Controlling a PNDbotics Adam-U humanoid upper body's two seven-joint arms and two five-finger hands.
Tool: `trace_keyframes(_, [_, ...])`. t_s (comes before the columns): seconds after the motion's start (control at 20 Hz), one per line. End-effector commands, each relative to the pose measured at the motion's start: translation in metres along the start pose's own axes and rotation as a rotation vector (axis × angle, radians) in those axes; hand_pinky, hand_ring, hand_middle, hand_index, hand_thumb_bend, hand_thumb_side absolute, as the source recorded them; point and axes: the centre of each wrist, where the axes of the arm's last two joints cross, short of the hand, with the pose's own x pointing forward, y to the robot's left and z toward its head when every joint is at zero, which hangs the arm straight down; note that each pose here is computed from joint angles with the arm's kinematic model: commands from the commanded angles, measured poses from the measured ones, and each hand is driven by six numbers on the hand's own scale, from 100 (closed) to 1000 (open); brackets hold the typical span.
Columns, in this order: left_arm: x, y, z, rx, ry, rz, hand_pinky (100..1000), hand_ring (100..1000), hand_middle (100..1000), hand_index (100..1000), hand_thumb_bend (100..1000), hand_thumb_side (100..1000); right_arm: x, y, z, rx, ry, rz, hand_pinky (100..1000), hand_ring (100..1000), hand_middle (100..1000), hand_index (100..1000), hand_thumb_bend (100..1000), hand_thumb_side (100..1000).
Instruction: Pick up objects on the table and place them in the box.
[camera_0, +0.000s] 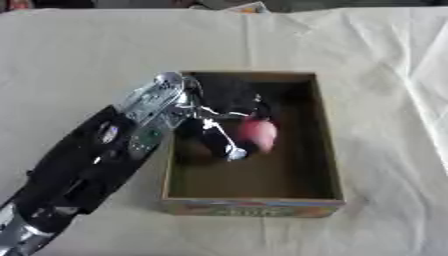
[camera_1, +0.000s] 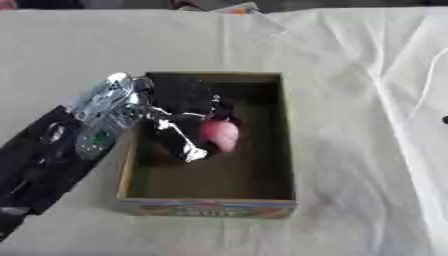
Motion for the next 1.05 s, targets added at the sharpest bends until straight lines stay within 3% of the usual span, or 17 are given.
trace_keyframes(0.05, [-0.004,0.015,0.006,-0.166,-0.087,-0.209,548,776,797,961,538,900,0.007,-0.002,-0.004,0.007,-0.022,0.009,567,720,574,823,100,1000])
trace_keyframes(0.35, [-0.008,0.015,0.008,-0.15,-0.066,-0.223,566,789,816,983,528,942,0.007,-0.002,-0.005,0.002,-0.017,0.004,567,721,574,824,100,1000])
trace_keyframes(0.45, [-0.008,0.018,0.01,-0.118,-0.058,-0.211,562,782,808,975,454,904,0.007,-0.002,-0.005,0.001,-0.015,0.003,568,721,575,824,100,1000])
trace_keyframes(0.5, [-0.009,0.02,0.013,-0.085,-0.051,-0.197,556,775,800,965,384,873,0.007,-0.002,-0.005,0.0,-0.015,0.002,568,721,575,824,100,1000])
trace_keyframes(0.55, [-0.008,0.023,0.016,-0.044,-0.046,-0.178,546,760,783,948,252,796,0.007,-0.002,-0.004,-0.001,-0.015,0.002,568,721,575,823,100,1000])
trace_keyframes(0.65, [-0.007,0.033,0.027,0.103,-0.028,-0.109,530,728,744,923,100,715,0.007,-0.003,-0.004,-0.003,-0.016,0.003,568,721,575,823,100,1000])
trace_keyframes(0.85, [-0.004,0.052,0.072,0.585,0.07,0.156,537,672,667,899,100,749,0.009,-0.005,-0.006,-0.002,-0.035,0.008,569,721,577,820,100,1000])
trace_keyframes(1.05, [-0.002,0.049,0.115,1.001,0.183,0.496,534,620,628,877,100,803,0.013,-0.011,-0.01,0.009,-0.084,0.015,570,721,579,815,100,1000])
